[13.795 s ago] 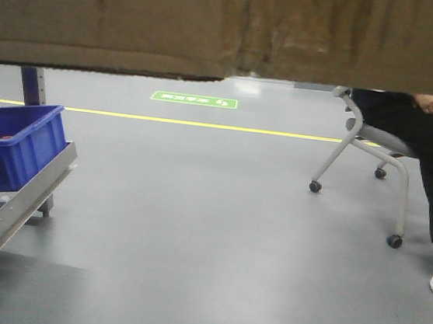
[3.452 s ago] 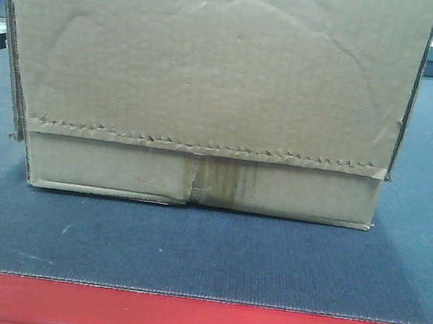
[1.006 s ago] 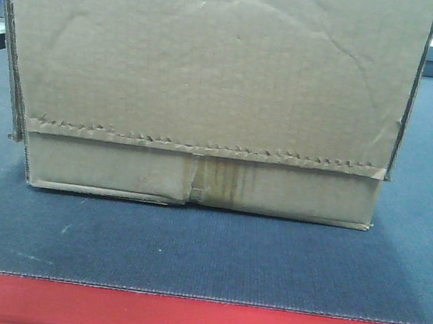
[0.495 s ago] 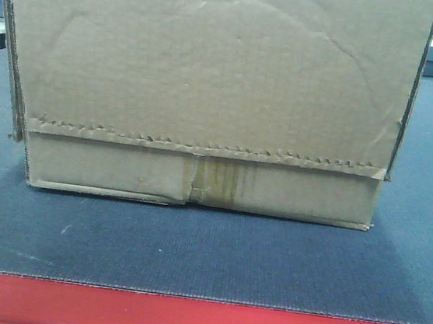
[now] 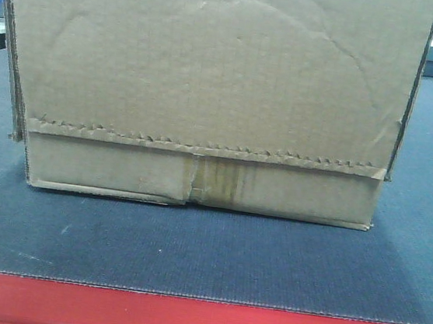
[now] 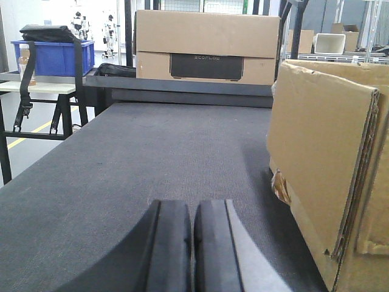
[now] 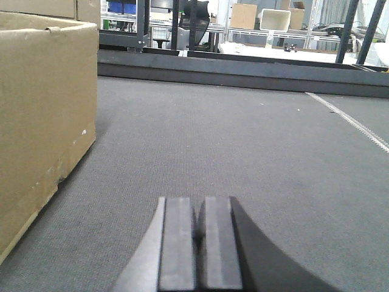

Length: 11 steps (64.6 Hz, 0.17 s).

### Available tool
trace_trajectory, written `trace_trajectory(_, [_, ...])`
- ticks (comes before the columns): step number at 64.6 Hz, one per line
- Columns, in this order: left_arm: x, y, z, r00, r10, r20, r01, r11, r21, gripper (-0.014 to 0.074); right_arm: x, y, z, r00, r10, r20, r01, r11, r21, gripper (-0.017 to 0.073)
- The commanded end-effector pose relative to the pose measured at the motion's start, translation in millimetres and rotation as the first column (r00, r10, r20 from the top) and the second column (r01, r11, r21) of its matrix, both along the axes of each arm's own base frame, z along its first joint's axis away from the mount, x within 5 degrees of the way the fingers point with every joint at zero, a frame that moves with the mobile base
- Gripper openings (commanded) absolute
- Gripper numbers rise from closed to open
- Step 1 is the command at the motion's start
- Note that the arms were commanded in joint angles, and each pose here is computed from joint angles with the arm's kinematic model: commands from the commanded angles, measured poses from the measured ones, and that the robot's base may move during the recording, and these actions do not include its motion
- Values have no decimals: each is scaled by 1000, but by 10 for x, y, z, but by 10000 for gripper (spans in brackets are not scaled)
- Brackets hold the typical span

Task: Grab carton from right shelf to conveyor

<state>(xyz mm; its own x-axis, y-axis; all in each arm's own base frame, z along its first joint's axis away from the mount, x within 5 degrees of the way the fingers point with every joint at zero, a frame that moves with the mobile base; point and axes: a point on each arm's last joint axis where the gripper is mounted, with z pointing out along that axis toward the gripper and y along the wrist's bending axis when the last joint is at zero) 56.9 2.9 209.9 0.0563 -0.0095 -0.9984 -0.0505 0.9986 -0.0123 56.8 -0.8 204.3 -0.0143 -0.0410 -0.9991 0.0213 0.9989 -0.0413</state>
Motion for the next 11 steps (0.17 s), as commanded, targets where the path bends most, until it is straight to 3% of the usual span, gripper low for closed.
trace_trajectory(1, [-7, 0, 28, 1000, 1, 25, -1, 1000, -1, 15, -4, -6, 26, 999, -9, 31, 9, 1000, -1, -78])
trace_trajectory(11, [-7, 0, 28, 1000, 1, 25, -1, 1000, -1, 15, -4, -6, 26, 999, -9, 31, 9, 1000, -1, -78])
